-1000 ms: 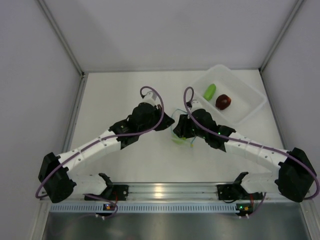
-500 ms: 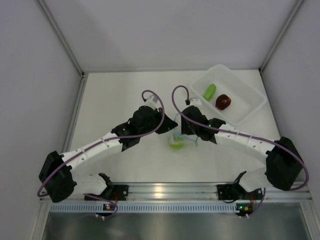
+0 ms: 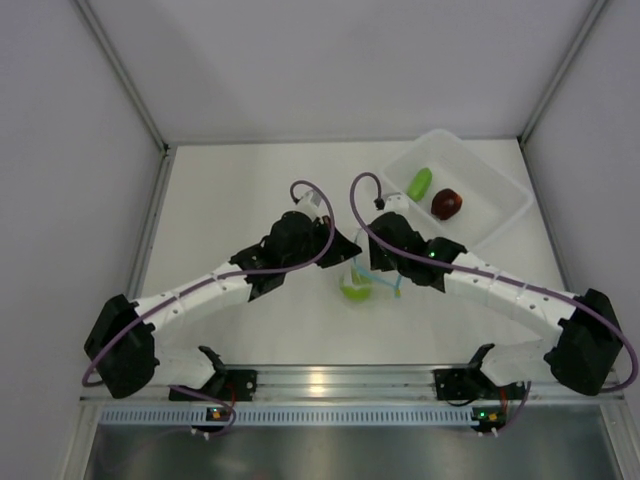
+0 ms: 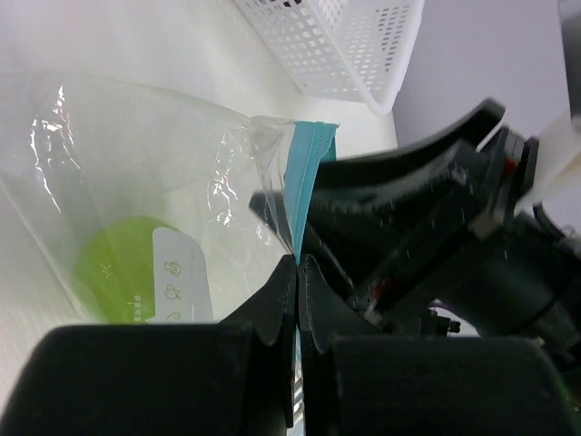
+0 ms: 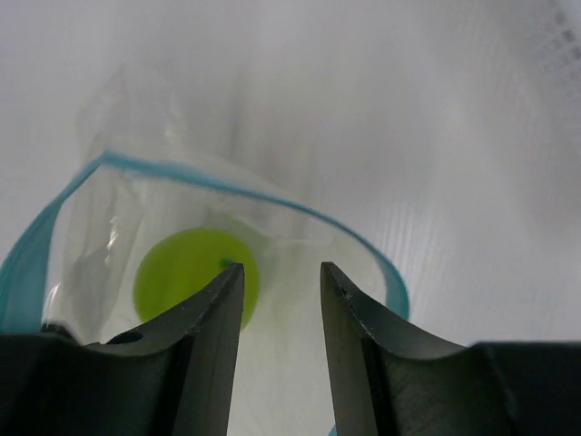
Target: Open the zip-top bag and remove the fake food
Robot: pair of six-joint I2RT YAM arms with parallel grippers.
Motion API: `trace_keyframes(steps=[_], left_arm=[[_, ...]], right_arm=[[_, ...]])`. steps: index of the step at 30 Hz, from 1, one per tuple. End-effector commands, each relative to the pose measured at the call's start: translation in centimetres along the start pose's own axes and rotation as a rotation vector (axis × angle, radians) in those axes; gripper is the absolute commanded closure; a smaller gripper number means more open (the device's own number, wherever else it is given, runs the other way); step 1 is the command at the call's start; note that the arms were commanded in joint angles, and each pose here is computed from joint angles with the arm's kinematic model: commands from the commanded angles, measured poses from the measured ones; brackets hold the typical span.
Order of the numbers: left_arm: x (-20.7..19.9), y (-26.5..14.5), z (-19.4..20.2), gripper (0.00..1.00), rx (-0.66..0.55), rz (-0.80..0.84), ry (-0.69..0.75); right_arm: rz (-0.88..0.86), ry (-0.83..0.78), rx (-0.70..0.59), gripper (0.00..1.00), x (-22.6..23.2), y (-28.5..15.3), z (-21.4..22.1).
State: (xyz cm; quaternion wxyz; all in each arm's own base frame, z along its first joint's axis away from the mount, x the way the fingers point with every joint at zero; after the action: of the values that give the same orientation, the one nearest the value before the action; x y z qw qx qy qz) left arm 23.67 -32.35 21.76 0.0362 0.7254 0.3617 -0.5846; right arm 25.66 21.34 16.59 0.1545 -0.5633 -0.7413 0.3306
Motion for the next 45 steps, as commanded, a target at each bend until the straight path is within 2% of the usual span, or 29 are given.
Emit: trace_keyframes(steps=[1,5,9,12,15,21,26,31,36,41,45], left_arm=[[-3.3,0.4,-1.2,1.00,-0.014,0.118,0.000],[-5.0,-0.1,-1.1,1.00,0.005,0.208,-0.021],[-6.6,-1.1,-1.2,1.00,-0.003,0.324,-0.081],[-6.6,-1.2,-1.1,1.00,-0.008,0.349,-0.126],[-7.1,-1.5,-1.2,1.00,-0.015,0.389,-0.156],[-7.7,-2.5,-1.7,1.00,-0.039,0.421,-0.162],[-7.6,-3.2,-2.2,1.00,-0.058,0.428,-0.151],[-5.5,-2.4,-2.0,1.00,-0.047,0.347,-0.103],[-2.2,-0.9,-0.7,1.00,0.000,0.252,0.015],[1.9,-0.1,-0.2,1.00,-0.037,0.142,0.008],[2.8,-0.3,0.2,1.00,-0.085,0.111,0.045]], right_arm=[[-0.386,0.089,-0.176,0.61,5.9,-2.8,-3.3],[-0.390,0.135,-0.137,0.61,6.9,-1.4,-2.9],[-0.302,0.287,-0.133,0.60,6.6,0.6,-2.5],[-0.291,0.409,-0.149,0.59,6.8,1.8,-1.7],[-0.250,0.446,-0.137,0.59,6.6,3.2,-0.1],[-0.058,0.280,-0.019,0.58,4.1,5.4,3.6],[0.125,0.198,-0.034,0.59,-0.4,4.2,3.2],[0.343,0.073,-0.027,0.59,-5.0,1.3,1.8],[0.231,0.028,-0.016,0.57,-3.8,0.7,1.4],[0.043,0.026,0.065,0.50,-0.4,2.0,3.4],[-0.043,0.030,0.113,0.45,1.4,2.9,4.9]])
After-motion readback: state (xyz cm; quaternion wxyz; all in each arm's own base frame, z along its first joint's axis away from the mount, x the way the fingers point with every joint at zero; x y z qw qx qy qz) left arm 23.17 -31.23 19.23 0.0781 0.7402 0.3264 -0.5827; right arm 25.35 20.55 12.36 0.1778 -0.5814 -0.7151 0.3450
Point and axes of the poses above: each gripper's point midway between its finger pads, its own y axis out along the fingers, its own x axis along the line the jaws close on, z = x × y, the point moved 2 cm from there along -y, back along the fingers, and after that the axes turned 13 degrees about -y, right-handed, at the moved point
